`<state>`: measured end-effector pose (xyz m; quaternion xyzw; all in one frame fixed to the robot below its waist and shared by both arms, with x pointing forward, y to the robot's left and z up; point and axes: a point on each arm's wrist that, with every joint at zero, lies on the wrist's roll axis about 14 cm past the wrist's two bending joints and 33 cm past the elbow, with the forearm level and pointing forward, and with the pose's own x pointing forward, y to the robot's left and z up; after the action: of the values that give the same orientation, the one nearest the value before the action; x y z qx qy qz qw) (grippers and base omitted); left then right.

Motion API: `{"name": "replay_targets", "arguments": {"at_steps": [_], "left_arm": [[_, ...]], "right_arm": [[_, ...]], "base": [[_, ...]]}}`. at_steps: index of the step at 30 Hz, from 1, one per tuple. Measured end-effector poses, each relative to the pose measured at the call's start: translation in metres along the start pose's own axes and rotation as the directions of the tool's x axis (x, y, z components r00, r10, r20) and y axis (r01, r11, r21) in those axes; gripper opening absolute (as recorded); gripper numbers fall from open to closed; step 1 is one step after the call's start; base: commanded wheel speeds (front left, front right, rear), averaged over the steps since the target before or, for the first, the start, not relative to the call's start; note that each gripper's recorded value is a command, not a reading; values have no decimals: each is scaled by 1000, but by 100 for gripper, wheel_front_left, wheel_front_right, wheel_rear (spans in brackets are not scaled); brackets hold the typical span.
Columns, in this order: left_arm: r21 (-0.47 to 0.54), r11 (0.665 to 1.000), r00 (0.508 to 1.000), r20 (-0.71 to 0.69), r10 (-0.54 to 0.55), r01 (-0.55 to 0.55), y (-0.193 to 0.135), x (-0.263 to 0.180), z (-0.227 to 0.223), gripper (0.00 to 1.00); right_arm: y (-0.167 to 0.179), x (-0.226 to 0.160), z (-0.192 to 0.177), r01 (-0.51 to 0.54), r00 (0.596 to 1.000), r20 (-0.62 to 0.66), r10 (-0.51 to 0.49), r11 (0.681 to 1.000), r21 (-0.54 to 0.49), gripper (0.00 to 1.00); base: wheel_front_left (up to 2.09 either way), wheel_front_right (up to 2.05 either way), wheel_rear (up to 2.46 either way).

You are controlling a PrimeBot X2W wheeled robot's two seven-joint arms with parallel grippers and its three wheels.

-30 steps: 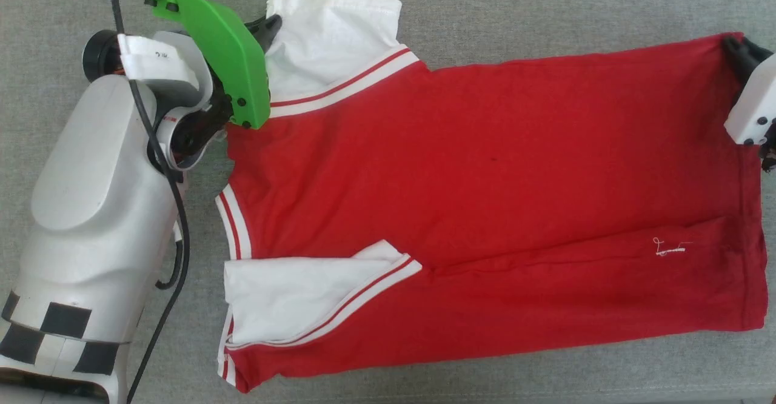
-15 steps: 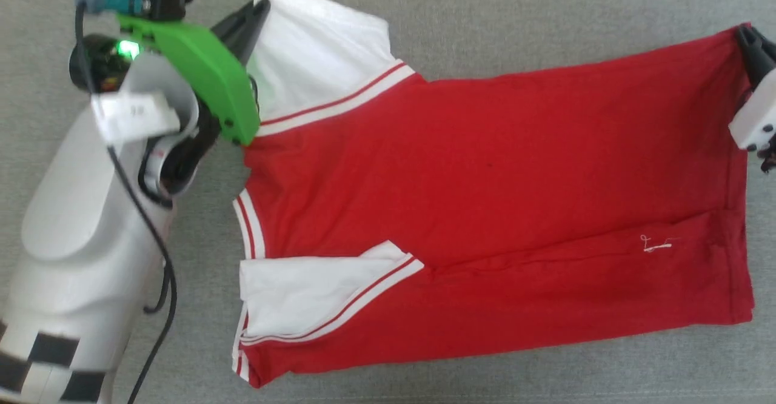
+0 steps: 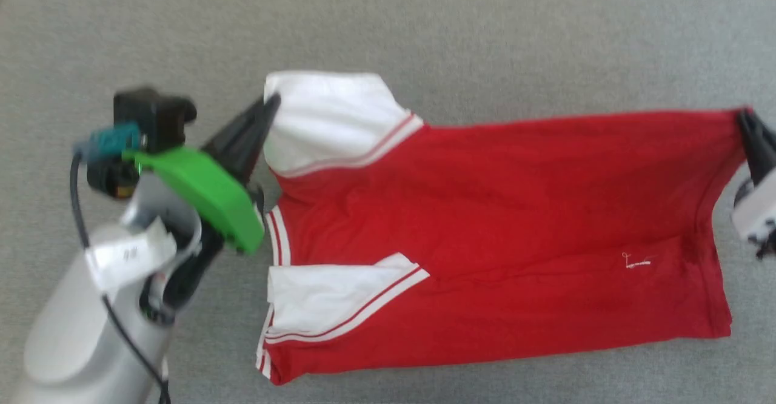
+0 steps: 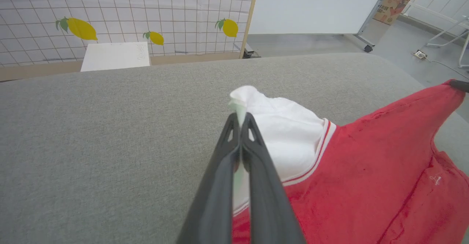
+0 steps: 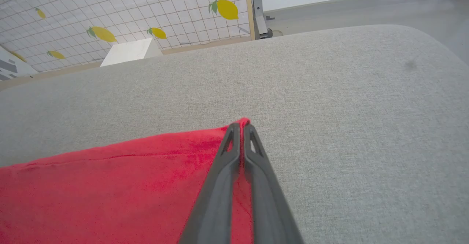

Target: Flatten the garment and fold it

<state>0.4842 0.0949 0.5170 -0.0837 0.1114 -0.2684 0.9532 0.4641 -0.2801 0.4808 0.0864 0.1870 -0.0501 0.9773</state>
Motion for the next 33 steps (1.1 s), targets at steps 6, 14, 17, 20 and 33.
{"name": "replay_targets", "arguments": {"at_steps": [6,14,17,20,33], "left_arm": [[-66,998,1000,-15,3,-4,-18,-40,-16,0],[-215,975,995,-96,37,-58,-23,-72,-63,0],[-261,962,989,-139,47,-82,-24,-81,-79,0],[-302,947,983,-173,56,-107,-24,-90,-92,0],[-363,904,942,-320,105,-225,-25,-104,-147,0]], "right_arm": [[-3,-26,-17,18,1000,-12,-17,997,75,0],[-10,-41,-47,58,996,-74,-49,991,124,0],[-16,-46,-58,79,993,-100,-65,988,136,0],[-24,-54,-70,108,987,-135,-88,983,147,0],[-26,-69,-124,156,955,-280,-101,972,179,26]], "base": [[0,0,0],[0,0,0],[0,0,0],[0,0,0],[0,0,0]]}}
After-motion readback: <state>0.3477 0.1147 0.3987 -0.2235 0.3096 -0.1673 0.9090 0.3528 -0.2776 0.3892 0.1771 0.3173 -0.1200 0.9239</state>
